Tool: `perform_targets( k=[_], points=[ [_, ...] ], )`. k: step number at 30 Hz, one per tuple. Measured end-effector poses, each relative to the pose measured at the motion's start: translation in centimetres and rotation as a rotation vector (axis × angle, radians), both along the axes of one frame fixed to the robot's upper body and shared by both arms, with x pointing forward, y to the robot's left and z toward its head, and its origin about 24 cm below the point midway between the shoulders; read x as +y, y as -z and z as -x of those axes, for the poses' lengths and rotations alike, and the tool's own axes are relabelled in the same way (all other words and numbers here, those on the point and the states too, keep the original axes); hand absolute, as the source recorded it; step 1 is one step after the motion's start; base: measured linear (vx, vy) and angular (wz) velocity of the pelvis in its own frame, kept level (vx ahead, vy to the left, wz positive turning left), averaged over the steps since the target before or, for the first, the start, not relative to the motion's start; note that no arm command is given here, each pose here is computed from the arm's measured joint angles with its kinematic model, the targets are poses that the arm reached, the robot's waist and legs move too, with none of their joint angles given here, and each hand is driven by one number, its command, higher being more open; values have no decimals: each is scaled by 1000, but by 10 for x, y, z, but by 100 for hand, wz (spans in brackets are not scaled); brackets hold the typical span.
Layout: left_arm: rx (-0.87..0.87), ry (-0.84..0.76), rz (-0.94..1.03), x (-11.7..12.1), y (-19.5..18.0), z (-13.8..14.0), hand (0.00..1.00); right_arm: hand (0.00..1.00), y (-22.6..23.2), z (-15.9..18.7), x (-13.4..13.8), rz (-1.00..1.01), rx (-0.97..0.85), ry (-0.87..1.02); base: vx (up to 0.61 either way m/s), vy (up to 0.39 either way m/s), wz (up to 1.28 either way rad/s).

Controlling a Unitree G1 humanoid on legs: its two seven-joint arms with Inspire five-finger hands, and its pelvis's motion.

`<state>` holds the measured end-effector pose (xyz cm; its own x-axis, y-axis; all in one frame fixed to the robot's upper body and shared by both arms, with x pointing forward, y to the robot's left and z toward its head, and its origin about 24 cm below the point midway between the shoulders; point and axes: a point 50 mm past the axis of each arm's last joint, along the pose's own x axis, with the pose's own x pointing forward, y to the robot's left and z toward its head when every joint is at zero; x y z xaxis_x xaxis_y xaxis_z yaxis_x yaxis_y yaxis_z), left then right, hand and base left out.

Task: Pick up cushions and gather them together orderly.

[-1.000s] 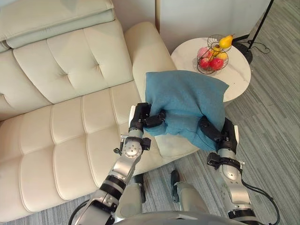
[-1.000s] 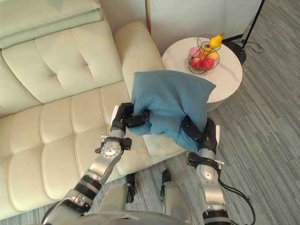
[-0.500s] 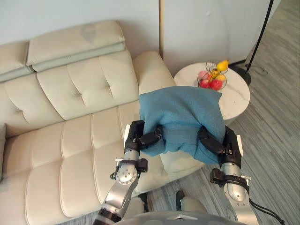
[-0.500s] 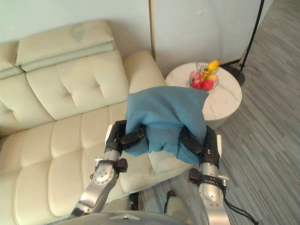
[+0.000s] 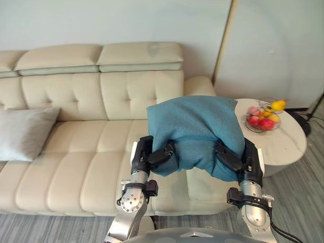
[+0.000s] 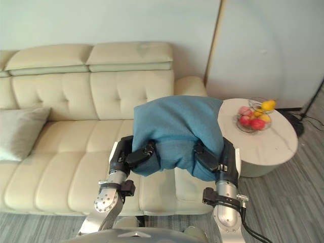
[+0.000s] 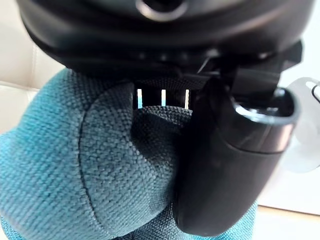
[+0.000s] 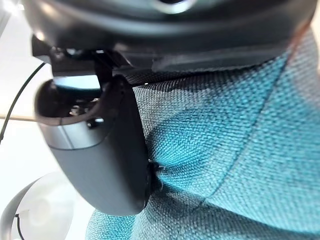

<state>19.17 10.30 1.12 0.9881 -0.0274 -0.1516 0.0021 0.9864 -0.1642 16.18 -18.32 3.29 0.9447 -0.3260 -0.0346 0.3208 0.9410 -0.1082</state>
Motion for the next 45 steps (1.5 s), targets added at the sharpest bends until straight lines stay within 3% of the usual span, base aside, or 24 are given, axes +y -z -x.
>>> perform_targets(
  k=[3,5,10,14,18,24,34,45],
  points=[
    [1,19,26,-7,2,1,0,0,3,-4,-7,33,7,27,-40,265,58],
    [-1,111,39,-27,6,-3,0,0,18,-14,-30,73,53,103,-29,529,103],
    [92,76,-41,-4,30,-4,0,0,53,-16,-12,-1,190,70,22,289,27],
    [110,70,-57,1,34,-1,0,0,64,-12,-7,-29,252,58,-8,150,11],
    [104,51,-57,6,32,-2,0,0,63,-14,0,-44,242,38,24,-34,-3],
    [60,98,-6,-13,21,-3,0,0,53,-6,-12,-25,208,87,115,-60,6],
    [-7,115,54,-18,4,1,0,0,17,5,-19,17,78,102,110,7,-1],
    [30,104,35,-12,11,9,0,0,29,7,-13,14,131,80,27,86,-13]
  ],
)
